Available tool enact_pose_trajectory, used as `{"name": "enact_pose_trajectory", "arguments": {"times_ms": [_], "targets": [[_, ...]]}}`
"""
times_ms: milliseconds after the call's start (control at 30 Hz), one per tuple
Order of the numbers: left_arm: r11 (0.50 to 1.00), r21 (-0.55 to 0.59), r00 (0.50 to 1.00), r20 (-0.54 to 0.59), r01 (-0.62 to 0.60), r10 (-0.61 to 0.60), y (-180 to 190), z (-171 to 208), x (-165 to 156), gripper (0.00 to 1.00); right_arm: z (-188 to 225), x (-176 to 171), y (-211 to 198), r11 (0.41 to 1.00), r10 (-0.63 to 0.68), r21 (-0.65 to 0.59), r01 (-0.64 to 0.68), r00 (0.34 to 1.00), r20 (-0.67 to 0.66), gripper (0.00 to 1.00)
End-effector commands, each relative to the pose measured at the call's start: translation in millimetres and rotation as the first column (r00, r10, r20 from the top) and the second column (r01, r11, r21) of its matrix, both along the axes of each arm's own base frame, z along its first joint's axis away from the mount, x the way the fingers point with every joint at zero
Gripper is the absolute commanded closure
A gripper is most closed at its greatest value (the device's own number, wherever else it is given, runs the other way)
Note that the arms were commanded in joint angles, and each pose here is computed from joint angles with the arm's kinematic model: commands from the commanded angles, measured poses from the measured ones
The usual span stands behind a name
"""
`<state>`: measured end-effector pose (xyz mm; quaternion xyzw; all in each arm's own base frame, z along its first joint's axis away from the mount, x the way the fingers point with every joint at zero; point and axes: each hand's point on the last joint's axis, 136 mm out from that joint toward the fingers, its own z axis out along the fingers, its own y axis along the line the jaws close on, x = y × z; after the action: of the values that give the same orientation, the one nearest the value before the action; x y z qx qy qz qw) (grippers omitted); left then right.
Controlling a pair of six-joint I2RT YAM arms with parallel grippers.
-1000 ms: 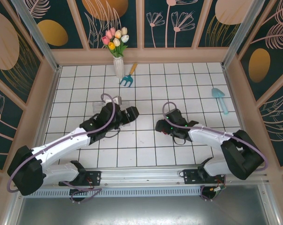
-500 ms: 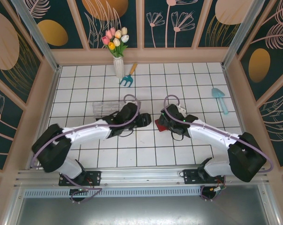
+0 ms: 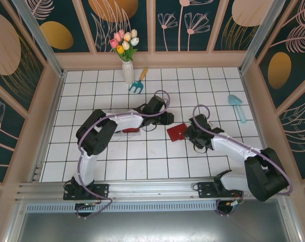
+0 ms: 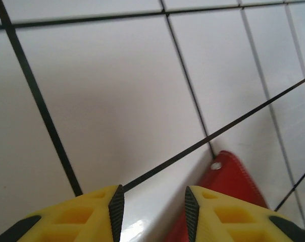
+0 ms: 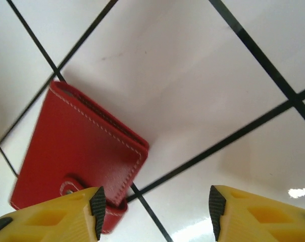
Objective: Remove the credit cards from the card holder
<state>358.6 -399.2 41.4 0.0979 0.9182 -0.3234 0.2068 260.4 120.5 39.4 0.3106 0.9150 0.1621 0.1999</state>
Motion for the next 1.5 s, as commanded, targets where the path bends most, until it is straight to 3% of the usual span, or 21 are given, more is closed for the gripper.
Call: {"name": "enact_pose_trajectory", "arguments": {"times_ms": [0,200,433,633,700,833,900,967,1167,1467], "targets": [[0.997,-0.028,0.997,-0.037,0.073,-0.074,-6.8,-2.0,-14.4,0.6,7.8,17.6,17.1,0.99,0.061,0.124,-0.069,0.996,0.067,0.49],[0.993,-0.107,0.993,-0.099,0.054,-0.065,5.6,0.6,-44.4,0.6,10.9,40.1,31.5,0.98,0.131,0.139,-0.142,0.988,0.086,0.52],[0.992,-0.108,0.99,-0.119,0.063,-0.076,5.0,2.4,-77.5,0.6,4.8,67.3,48.4,0.962,0.25,0.096,-0.255,0.966,0.067,0.55],[0.997,-0.071,0.995,-0.1,0.015,-0.022,13.8,5.0,-78.7,0.6,9.1,87.5,39.4,0.949,0.311,-0.061,-0.31,0.951,0.005,0.48],[1.0,-0.026,0.996,-0.087,-0.01,0.008,20.3,4.7,-72.8,0.6,15.9,85.0,34.8,0.942,0.311,-0.125,-0.311,0.95,-0.017,0.46],[0.999,-0.04,0.998,-0.058,-0.019,0.017,22.4,11.9,-62.2,0.6,24.7,72.0,35.3,0.917,0.315,-0.239,-0.318,0.948,-0.054,0.46],[0.998,-0.062,0.998,-0.059,0.004,-0.008,15.1,12.6,-59.2,0.61,21.8,62.8,39.1,0.905,0.314,-0.275,-0.326,0.945,-0.086,0.52],[0.997,-0.073,0.997,-0.07,0.019,-0.024,8.9,9.3,-58.7,0.67,17.8,55.3,44.7,0.895,0.32,-0.29,-0.339,0.941,-0.115,0.6],[0.998,-0.069,0.995,-0.096,0.012,-0.018,11.1,-3.7,-62.6,0.68,8.8,40.4,56.9,0.88,0.327,-0.303,-0.367,0.929,-0.173,0.66],[0.998,-0.056,0.991,-0.129,0.013,-0.02,15.9,-19.7,-75.9,0.7,-8.8,39.4,66.5,0.865,0.355,-0.297,-0.405,0.911,-0.211,0.66]]}}
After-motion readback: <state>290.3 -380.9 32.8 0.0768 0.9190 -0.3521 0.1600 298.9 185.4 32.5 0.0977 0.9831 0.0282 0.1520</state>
